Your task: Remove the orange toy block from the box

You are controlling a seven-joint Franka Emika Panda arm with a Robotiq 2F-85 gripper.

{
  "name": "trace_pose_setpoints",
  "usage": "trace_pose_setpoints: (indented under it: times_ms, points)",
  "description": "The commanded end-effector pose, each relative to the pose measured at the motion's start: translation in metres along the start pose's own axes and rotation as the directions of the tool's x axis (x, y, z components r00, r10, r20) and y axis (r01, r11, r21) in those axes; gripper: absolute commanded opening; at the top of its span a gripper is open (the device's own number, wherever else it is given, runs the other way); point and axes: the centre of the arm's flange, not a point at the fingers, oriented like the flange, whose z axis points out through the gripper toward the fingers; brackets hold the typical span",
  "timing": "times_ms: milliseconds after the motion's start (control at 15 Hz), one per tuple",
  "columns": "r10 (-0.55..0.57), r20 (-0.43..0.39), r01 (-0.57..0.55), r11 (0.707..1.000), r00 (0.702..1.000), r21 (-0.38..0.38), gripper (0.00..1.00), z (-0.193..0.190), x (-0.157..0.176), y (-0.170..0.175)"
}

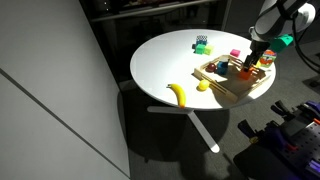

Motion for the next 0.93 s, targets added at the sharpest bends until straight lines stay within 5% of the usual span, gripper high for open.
trace_pose_setpoints:
  times_ms: [0, 867]
  points:
    - [-0.004, 0.005, 0.004, 1.0, 1.0, 0.008, 1.0, 0.0, 0.0, 0.0]
    - [-0.001, -0.028, 0.0, 1.0, 1.0, -0.021, 1.0, 0.007, 0.017, -0.004]
